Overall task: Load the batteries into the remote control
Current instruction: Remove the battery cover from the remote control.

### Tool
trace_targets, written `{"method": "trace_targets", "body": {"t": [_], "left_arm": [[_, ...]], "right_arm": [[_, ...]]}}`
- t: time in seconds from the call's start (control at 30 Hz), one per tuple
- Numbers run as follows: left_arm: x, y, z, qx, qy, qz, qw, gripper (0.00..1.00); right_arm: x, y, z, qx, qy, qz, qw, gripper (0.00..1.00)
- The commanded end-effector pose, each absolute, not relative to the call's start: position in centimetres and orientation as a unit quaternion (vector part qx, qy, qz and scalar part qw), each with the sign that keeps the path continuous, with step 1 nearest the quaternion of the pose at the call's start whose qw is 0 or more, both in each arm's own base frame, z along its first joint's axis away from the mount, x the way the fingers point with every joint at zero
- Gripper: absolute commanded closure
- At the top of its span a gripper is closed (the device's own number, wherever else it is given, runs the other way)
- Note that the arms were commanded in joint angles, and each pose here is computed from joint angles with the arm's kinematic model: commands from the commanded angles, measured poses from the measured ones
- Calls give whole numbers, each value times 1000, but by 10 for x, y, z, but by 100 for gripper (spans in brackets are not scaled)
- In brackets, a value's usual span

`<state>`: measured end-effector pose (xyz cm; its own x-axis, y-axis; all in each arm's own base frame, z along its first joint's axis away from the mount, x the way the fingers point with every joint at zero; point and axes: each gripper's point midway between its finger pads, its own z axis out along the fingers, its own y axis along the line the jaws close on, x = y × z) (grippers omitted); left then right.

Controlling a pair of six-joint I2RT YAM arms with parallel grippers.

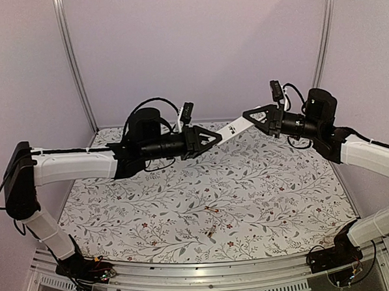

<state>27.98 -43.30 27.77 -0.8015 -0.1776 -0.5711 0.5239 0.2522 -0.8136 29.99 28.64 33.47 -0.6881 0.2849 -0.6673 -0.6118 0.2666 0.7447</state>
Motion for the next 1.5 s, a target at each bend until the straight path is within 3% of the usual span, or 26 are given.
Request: {"method": "trace_targets", "body": {"t": [0.0,0.17,0.57,0.8,1.2,1.4,1.47], "left_arm": [[289,-421,252,104,767,-563,288,63],[288,-422,259,111,764,-564,293,64],[277,-424,281,140,744,-578,304,79],[274,-425,289,145,741,-578,309,76],[259,-432,316,173,700,-617,314,99],[246,-426,343,199,664,-641,329,100],[252,-417,337,192,685,-615,338,100]], "right_arm": [[290,286,370,-139,658,624,396,99],[292,285,369,-136,660,624,397,99],[310,279,336,-108,708,576,394,99],[313,277,326,-106,724,556,395,99],[317,275,320,-100,730,550,392,100],[328,262,301,-78,748,533,388,100],[333,253,293,-67,757,524,385,100]]}}
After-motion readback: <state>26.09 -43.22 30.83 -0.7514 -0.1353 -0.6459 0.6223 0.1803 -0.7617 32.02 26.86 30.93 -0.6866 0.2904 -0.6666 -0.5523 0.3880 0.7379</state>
